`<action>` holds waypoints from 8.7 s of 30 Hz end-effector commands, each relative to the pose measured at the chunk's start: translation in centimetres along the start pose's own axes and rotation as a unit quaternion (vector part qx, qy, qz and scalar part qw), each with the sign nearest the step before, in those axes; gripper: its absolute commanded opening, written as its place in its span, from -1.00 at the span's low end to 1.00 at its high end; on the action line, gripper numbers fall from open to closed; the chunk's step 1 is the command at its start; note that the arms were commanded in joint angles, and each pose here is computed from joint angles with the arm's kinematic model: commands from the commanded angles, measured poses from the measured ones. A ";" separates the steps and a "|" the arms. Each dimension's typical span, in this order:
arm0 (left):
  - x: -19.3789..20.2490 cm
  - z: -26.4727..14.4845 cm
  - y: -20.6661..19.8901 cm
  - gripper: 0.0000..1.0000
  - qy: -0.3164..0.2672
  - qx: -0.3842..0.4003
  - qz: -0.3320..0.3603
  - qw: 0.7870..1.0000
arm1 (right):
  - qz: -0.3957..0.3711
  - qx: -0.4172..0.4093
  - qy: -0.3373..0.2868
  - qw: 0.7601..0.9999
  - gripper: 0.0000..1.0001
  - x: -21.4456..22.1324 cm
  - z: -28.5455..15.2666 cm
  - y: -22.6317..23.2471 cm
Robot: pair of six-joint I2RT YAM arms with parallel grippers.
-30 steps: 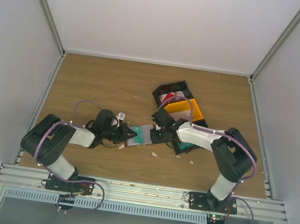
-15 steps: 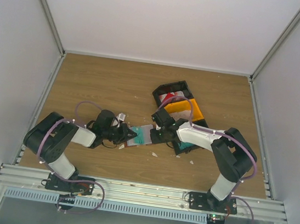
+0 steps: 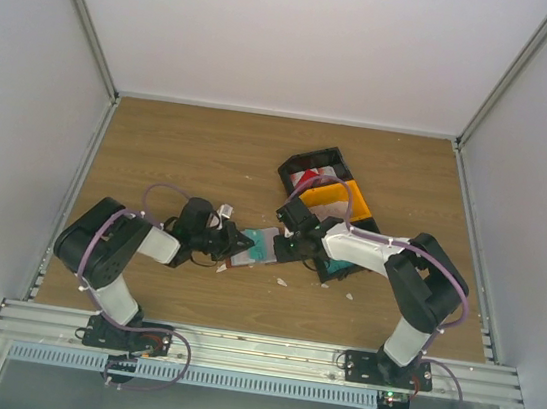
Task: Put the credit cards into the card holder
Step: Insert the credit card into the card holder, then close the card holder at the center of the board.
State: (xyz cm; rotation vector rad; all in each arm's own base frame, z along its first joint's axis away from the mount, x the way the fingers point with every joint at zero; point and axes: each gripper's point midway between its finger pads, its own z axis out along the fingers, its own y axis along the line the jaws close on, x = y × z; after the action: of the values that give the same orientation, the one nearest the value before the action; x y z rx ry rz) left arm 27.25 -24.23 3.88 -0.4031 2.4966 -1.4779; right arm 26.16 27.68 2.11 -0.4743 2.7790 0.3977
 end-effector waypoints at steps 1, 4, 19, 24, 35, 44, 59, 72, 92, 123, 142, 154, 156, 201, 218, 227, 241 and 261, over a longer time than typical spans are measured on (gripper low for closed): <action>-0.3 0.6 -1.3 -0.98 -0.006 0.017 0.016 1.000 | -0.004 -0.006 0.037 0.999 -0.46 2.4 0.8 -0.1; -0.6 0.8 -1.4 -0.95 -0.012 0.007 0.015 1.000 | -0.003 -0.017 0.035 0.999 -0.45 2.4 0.7 0.3; -0.4 2.2 -2.1 -0.64 0.015 -0.022 0.022 0.999 | 0.036 -0.038 -0.010 0.999 -0.28 0.7 -1.5 -0.4; -0.1 1.7 -1.5 -0.42 0.022 -0.052 0.037 0.998 | 0.059 -0.021 -0.026 0.998 -0.21 0.3 -2.1 -1.7; -0.2 1.1 -1.1 -0.12 0.034 -0.096 0.073 0.992 | 0.067 -0.038 -0.031 0.997 -0.10 -0.8 -1.9 -1.7; -0.2 1.8 -0.1 -0.67 0.053 -0.121 0.073 0.989 | 0.071 -0.027 -0.051 0.996 -0.09 -3.1 -1.5 -2.2; 0.4 2.8 -0.2 -0.95 0.110 -0.114 0.108 0.981 | 0.058 -0.068 -0.031 0.995 -0.22 -4.1 0.2 -1.2; 0.8 4.3 -1.7 -0.63 0.168 -0.074 0.142 0.973 | 0.062 -0.113 -0.027 0.991 -0.23 -4.4 0.8 -0.5; 1.2 1.9 -1.6 0.12 0.151 -0.111 0.163 0.969 | 0.060 -0.075 -0.070 0.993 -0.22 -5.8 -1.8 -1.7; -2.4 -5.4 1.3 0.58 -0.014 -0.244 0.123 0.962 | 0.098 -0.059 -0.055 0.992 0.09 -1.6 -2.3 -0.9; -0.8 -4.4 3.5 0.35 0.010 -0.219 0.080 0.972 | 0.149 -0.099 -0.045 0.983 0.06 0.4 -1.6 -0.5; 0.1 -3.7 4.0 0.11 0.031 -0.203 0.068 0.976 | 0.132 -0.181 -0.026 0.974 0.04 0.7 -1.6 1.8; 0.2 -3.6 4.2 0.04 0.034 -0.204 0.069 0.976 | 0.132 -0.188 -0.036 0.973 0.03 0.1 -1.6 2.0; 0.0 -3.5 4.1 -0.24 0.031 -0.201 0.074 0.976 | 0.138 -0.094 -0.094 0.981 -0.10 -2.2 -2.6 -2.4; -0.5 -3.5 4.0 -0.24 0.029 -0.211 0.079 0.974 | 0.128 -0.046 -0.062 0.989 0.01 -3.3 0.1 -3.3; -0.6 -3.5 4.1 -0.23 0.029 -0.214 0.081 0.973 | 0.131 0.016 -0.074 0.988 0.19 -3.3 0.0 -5.3; -0.5 -3.4 4.3 -0.25 0.032 -0.214 0.081 0.973 | 0.118 -0.141 -0.057 0.981 0.06 -3.6 0.6 -0.9; -0.6 -3.1 4.3 -0.25 0.033 -0.209 0.083 0.974 | 0.079 -0.296 -0.078 0.949 0.06 -4.2 -4.0 3.4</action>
State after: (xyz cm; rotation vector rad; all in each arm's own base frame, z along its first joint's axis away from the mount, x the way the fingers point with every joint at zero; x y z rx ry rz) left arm 26.16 -19.91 2.60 -0.2064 2.7974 -0.9572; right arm 28.65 29.21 5.71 -0.2351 2.5843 1.1257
